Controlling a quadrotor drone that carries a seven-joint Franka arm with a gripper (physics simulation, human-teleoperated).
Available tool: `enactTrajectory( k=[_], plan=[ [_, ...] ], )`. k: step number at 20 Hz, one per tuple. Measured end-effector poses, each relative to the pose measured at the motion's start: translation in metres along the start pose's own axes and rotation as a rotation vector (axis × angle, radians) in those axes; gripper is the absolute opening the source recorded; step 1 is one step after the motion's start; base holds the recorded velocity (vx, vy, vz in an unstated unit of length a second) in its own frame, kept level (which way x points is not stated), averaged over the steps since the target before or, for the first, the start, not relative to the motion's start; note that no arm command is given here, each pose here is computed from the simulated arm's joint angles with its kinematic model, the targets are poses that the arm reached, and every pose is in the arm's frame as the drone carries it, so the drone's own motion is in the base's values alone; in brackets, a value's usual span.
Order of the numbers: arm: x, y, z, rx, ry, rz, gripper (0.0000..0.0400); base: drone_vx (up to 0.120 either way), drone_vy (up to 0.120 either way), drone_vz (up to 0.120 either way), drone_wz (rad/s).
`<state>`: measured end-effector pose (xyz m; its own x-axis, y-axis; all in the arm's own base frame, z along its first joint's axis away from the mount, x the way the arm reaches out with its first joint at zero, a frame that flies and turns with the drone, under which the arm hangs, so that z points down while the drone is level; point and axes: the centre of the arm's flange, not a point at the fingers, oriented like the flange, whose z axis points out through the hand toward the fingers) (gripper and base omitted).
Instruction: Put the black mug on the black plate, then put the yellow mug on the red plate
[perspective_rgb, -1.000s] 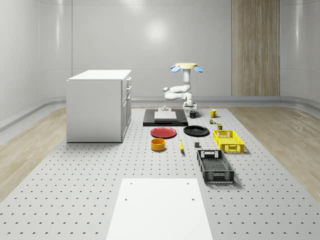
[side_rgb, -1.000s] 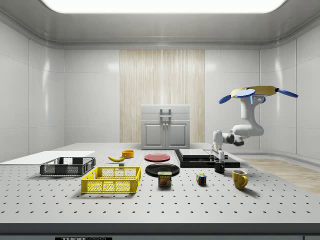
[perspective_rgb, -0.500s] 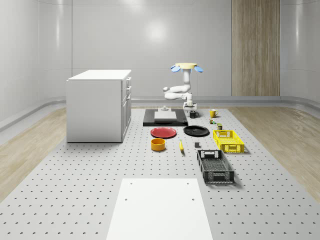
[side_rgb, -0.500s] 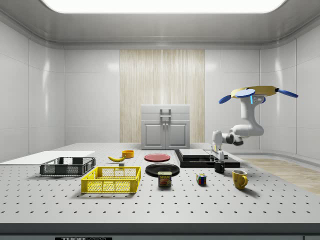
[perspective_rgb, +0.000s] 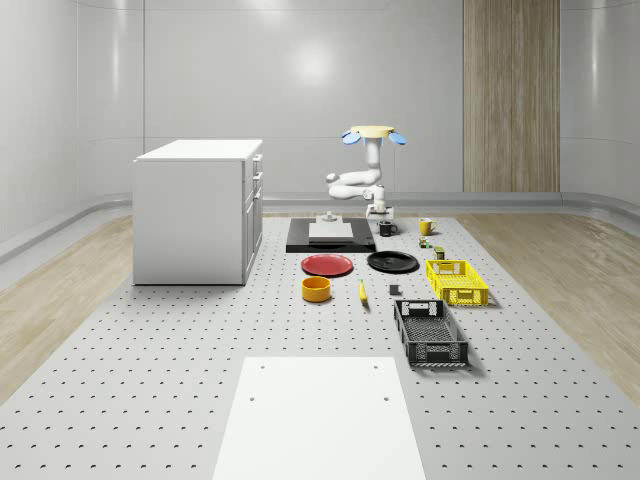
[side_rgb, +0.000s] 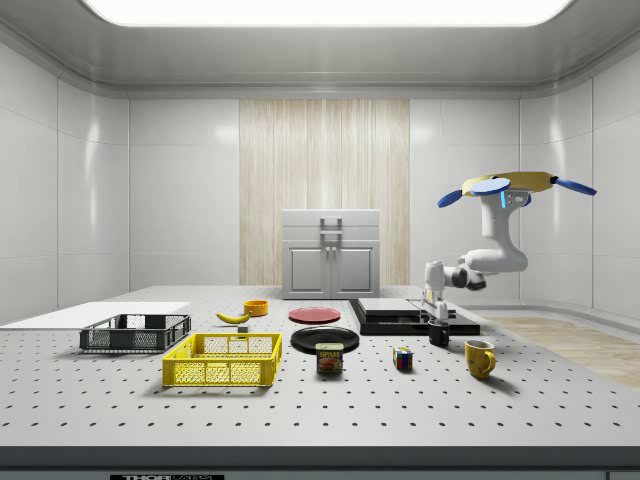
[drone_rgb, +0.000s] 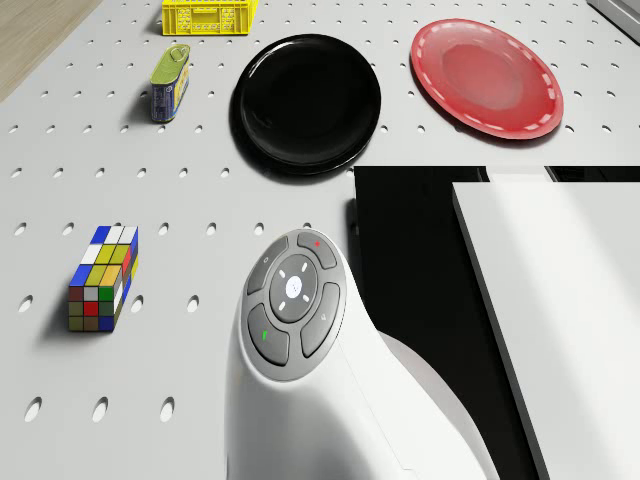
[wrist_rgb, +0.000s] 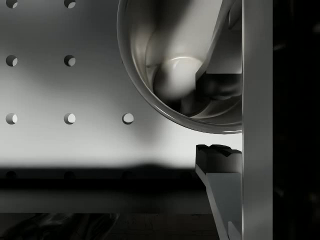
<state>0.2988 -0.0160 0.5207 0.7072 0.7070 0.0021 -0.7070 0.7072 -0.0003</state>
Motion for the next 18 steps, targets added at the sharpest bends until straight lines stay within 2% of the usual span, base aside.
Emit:
enactTrajectory(
  k=[9,13,18],
  plan=[
    [0.000,0.000,-0.001,0.000,0.000,0.000,0.0112,0.000,0.000,0.000,0.000],
    [0.000,0.000,-0.011,0.000,0.000,0.000,0.0111,0.000,0.000,0.000,0.000],
    [0.000,0.000,-0.027,0.000,0.000,0.000,0.0110,0.000,0.000,0.120,0.000]
  ],
)
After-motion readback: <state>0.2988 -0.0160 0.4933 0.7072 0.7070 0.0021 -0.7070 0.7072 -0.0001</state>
